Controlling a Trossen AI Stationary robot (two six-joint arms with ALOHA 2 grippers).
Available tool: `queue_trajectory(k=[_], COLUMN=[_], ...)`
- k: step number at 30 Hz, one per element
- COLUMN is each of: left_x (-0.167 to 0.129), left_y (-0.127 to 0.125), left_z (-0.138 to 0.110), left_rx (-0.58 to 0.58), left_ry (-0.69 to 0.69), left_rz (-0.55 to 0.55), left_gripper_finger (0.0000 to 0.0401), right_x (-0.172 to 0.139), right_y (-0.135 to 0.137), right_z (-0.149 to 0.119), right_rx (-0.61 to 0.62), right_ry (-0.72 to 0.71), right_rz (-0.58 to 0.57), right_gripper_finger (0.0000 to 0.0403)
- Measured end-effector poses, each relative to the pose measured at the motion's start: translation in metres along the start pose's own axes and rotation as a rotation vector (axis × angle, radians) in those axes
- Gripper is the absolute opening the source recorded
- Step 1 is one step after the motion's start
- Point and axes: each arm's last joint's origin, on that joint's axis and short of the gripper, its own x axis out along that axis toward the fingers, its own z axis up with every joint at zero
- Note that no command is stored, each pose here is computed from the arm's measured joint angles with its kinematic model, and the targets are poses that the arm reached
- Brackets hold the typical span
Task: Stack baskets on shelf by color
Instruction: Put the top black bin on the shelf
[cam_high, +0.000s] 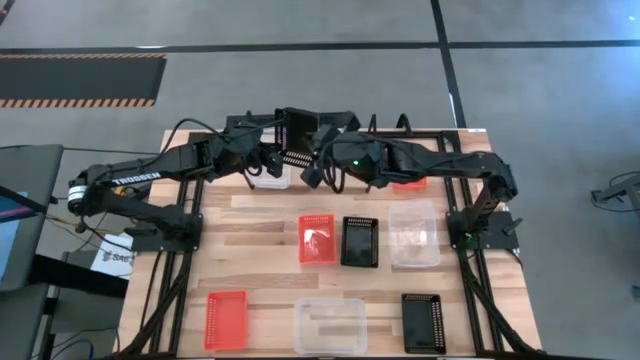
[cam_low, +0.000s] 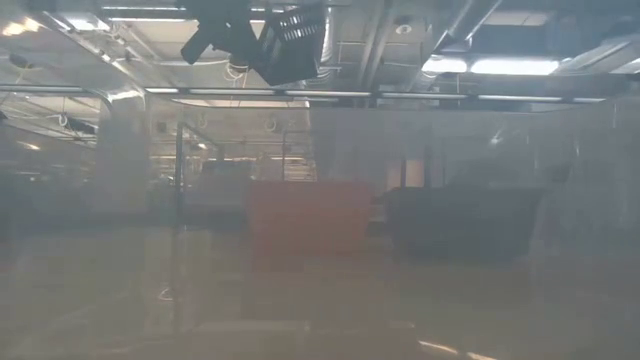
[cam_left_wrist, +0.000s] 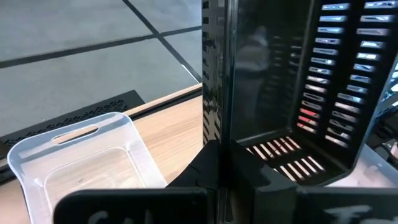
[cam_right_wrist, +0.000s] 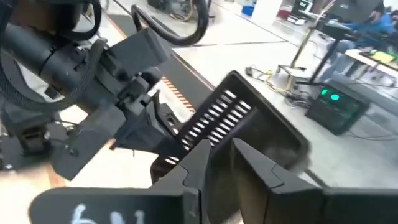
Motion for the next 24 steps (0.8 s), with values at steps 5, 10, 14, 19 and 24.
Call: queue_trajectory(k=[5,10,14,19,24], left_x=[0.000,0.000,0.000,0.000,0.000], left_y=[-0.001,-0.002,-0.002,-0.002,-0.002], left_z=[0.001,0.003,0.003,0.003,0.003], left_rx=[-0.004,-0.006,-0.006,0.003,0.003], left_ry=[-0.010,-0.028,-0.029,-0.029,-0.029], left_rz=[-0.006,-0.016,-0.016,-0.016,-0.017], left_gripper_finger=[0.0000,0.0000,0.0000,0.0000,0.0000], right_x=[-0.011,-0.010,-0.001,0.004,0.011], right_y=[-0.003,-0.007,-0.007,-0.018,-0.027], right_z=[0.001,-0.012,-0.018,-0.015,-0.016], right_rx=[0.068,0.097,0.096,0.120,0.129], right_ry=[0.048,0.149,0.179,0.167,0.177], right_rz=[-0.010,-0.035,-0.056,-0.081,-0.104], right_gripper_finger=[0.0088,0.0095,0.0124,0.0180,0.0223])
